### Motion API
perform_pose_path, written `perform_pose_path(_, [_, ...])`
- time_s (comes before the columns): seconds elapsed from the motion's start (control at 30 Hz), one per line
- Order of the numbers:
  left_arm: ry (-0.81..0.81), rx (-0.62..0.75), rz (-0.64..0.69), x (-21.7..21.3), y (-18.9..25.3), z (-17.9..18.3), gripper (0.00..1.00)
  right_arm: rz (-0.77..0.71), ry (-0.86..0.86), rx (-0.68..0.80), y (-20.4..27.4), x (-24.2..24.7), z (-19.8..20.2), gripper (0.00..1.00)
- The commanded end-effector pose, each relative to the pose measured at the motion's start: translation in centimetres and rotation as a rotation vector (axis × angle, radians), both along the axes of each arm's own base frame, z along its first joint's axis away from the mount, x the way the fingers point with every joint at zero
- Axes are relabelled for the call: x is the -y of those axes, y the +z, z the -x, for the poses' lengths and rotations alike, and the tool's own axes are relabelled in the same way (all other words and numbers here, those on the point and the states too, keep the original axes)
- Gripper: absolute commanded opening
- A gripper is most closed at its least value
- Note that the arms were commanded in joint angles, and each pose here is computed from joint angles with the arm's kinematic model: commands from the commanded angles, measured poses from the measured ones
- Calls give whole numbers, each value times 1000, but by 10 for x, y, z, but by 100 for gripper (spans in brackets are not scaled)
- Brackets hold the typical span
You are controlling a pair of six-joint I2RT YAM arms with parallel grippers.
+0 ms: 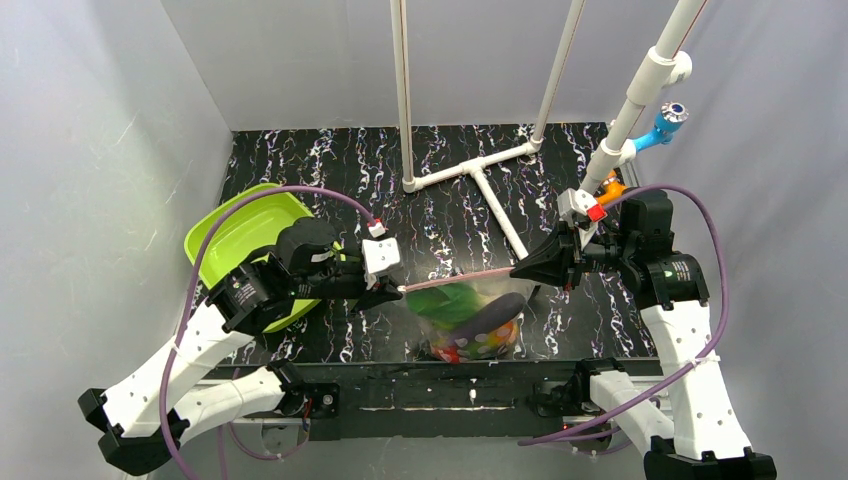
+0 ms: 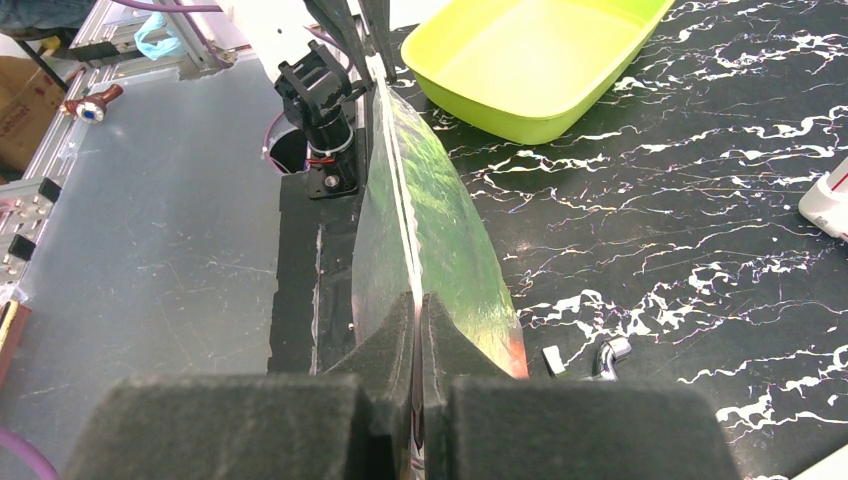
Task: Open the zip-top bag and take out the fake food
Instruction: Unzip the zipper food storage bag at the center of the board, then open the zipper of the food storage bag at the center of the board.
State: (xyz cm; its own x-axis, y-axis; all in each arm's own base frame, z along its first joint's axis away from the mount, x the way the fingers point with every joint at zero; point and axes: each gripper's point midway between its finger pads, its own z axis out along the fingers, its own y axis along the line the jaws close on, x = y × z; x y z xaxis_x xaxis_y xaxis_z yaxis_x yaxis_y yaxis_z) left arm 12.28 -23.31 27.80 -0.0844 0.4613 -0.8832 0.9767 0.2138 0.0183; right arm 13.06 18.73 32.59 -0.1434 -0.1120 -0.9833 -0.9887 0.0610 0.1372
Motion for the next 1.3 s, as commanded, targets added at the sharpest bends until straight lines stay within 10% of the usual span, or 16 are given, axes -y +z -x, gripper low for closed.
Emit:
perform_pose_path(0.0, [56,-2,-91,-24,-10,2,0,-18,0,80,19,2,-1,1])
perform_pose_path(0.73, [132,-4,-134,-37,-17,-4,0,-9,-14,81,18,2,-5,1])
perform_pose_path(1.1, [37,-110,185,5,48,18,96,-6,-8,77,16,1,-4,1])
perform_pose_path(1.27, [58,-95,300,15,86,11,98,-3,4,83,14,0,-2,1])
